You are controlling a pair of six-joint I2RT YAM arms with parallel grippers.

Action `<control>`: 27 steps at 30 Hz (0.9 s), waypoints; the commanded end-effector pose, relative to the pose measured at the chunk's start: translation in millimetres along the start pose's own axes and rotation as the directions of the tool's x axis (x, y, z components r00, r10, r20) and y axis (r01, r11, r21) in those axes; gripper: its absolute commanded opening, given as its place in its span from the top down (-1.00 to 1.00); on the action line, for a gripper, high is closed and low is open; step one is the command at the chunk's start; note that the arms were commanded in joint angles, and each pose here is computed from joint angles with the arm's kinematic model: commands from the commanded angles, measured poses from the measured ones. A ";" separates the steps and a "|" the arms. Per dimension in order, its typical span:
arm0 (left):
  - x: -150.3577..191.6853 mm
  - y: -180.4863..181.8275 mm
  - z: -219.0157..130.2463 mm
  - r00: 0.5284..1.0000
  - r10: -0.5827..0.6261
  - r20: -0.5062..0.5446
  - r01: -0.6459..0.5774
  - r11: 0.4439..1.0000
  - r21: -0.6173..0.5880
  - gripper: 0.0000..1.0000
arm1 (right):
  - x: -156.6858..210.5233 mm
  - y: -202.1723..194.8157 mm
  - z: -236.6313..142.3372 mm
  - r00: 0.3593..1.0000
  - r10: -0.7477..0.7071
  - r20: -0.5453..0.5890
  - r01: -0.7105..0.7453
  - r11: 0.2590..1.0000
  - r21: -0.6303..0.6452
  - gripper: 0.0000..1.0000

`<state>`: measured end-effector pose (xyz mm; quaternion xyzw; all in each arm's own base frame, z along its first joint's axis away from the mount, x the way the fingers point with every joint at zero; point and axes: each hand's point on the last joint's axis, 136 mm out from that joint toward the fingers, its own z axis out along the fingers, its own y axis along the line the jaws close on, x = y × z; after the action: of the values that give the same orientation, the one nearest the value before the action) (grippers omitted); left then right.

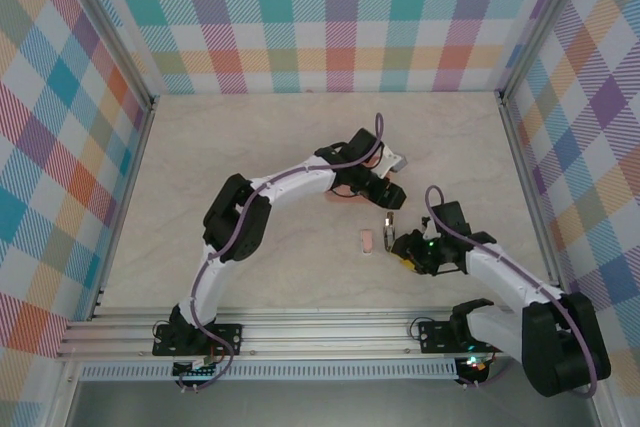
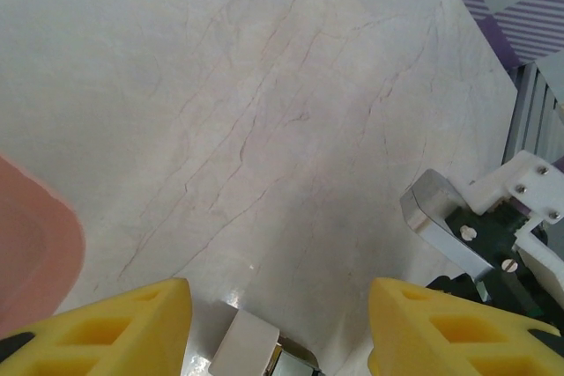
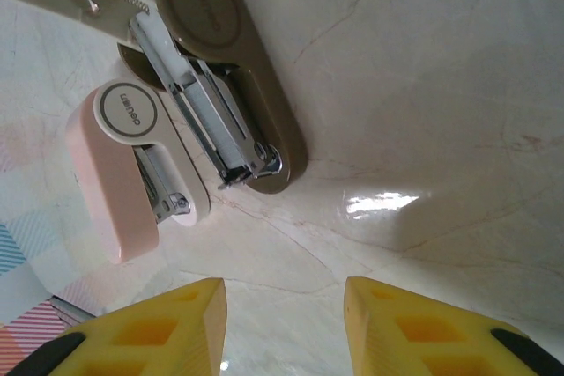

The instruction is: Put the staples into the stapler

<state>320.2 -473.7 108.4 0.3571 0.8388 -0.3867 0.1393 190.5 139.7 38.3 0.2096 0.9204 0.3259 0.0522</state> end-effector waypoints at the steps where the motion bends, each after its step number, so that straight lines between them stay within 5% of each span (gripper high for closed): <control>1: 8.2 -8.8 11.1 0.999 0.012 -0.042 -0.011 1.000 0.021 -0.13 | -5.2 10.4 3.4 1.000 -0.014 -0.006 0.014 0.998 -0.054 0.20; 12: 23.2 -6.6 26.9 0.995 0.025 -0.100 -0.024 1.000 0.019 -0.19 | -10.5 8.6 11.3 1.000 -0.008 -0.018 0.007 0.999 -0.040 0.21; 27: 13.6 -34.7 3.9 0.994 0.096 -0.050 -0.093 0.994 0.064 -0.12 | -15.9 -6.7 16.2 1.000 0.028 -0.011 -0.027 0.998 0.052 0.28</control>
<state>299.6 -480.9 82.0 0.3863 0.8357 -0.3761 0.1048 200.6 142.4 21.1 0.2174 0.9221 0.3187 0.0305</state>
